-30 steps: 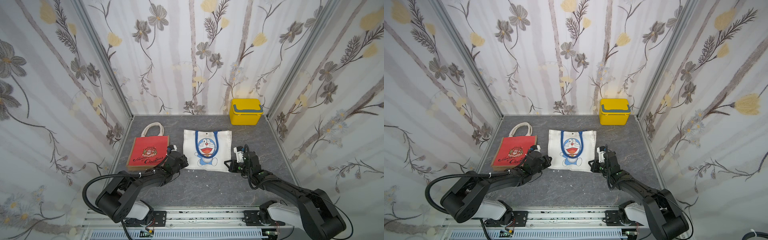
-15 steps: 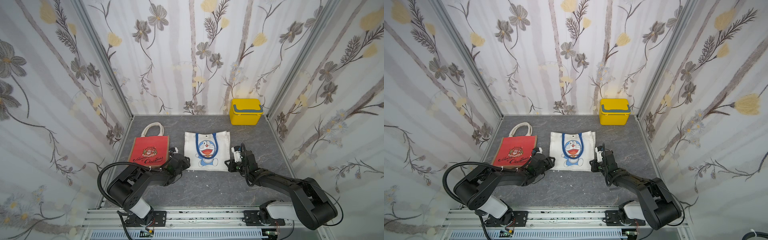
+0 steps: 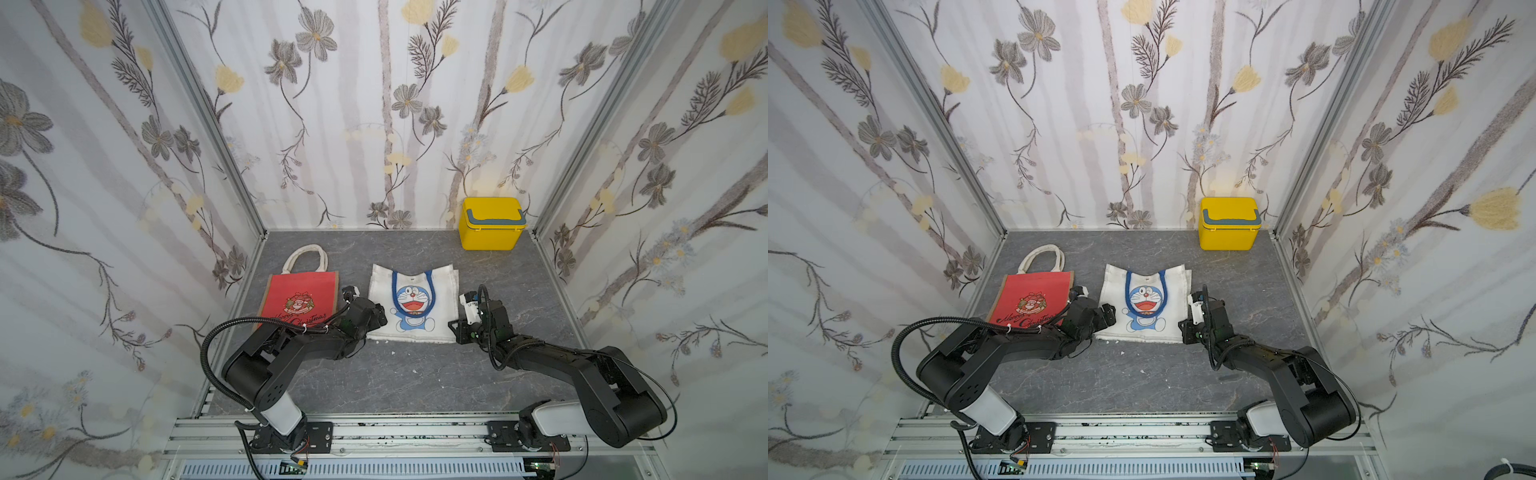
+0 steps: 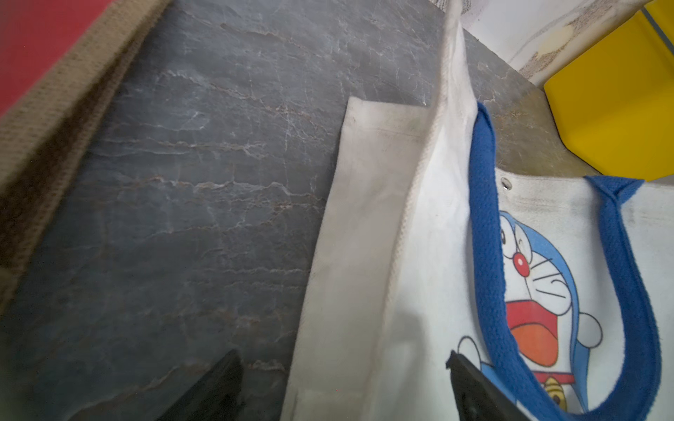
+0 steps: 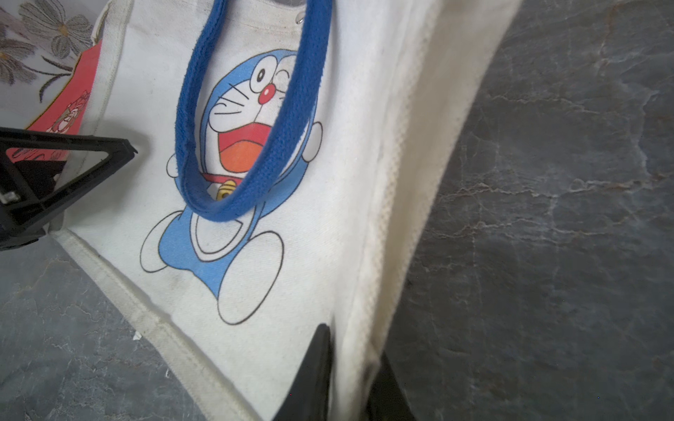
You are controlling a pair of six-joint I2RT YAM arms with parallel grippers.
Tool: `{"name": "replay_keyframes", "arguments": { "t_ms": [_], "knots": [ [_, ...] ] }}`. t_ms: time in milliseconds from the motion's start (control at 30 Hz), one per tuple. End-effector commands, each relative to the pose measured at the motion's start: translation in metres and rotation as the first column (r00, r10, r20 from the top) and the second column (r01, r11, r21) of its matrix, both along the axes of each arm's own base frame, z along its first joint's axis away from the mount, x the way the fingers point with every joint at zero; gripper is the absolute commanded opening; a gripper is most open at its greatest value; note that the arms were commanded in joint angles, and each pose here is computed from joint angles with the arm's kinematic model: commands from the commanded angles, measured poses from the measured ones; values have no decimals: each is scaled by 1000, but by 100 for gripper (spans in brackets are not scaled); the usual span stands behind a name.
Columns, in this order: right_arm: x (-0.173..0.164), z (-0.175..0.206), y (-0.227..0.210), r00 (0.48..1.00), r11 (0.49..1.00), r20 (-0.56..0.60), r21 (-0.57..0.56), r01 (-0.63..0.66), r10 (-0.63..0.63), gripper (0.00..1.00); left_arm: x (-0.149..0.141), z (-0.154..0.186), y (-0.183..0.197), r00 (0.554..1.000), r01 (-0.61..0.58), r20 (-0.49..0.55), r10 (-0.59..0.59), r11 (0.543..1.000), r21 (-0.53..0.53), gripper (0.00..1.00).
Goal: Put away the canvas bag
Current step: Pick up the canvas bag from the center of the board.
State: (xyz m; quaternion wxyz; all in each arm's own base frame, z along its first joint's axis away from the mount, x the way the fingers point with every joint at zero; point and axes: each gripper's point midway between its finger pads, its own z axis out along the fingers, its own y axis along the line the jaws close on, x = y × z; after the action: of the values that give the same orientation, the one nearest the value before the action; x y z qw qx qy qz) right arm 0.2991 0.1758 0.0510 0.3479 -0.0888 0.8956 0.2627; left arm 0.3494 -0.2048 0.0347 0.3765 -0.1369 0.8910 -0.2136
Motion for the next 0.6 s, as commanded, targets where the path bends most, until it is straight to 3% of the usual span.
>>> {"name": "replay_keyframes", "arguments": {
  "t_ms": [0,133,367,567],
  "knots": [
    [6,15,11,997,998,58,50,-43,41,15,-18,-23,-11,994,45,-96,-52,996,-75,73],
    [7,19,17,996,995,69,86,-55,49,12,-20,-13,-28,993,97,-55,-108,980,-171,49],
    [24,44,25,993,991,111,118,-58,45,9,-4,31,-41,990,137,59,-129,974,-180,0],
    [65,101,27,984,992,180,123,-17,-5,7,45,107,-32,987,66,154,-45,989,-133,0]
  ]
}}
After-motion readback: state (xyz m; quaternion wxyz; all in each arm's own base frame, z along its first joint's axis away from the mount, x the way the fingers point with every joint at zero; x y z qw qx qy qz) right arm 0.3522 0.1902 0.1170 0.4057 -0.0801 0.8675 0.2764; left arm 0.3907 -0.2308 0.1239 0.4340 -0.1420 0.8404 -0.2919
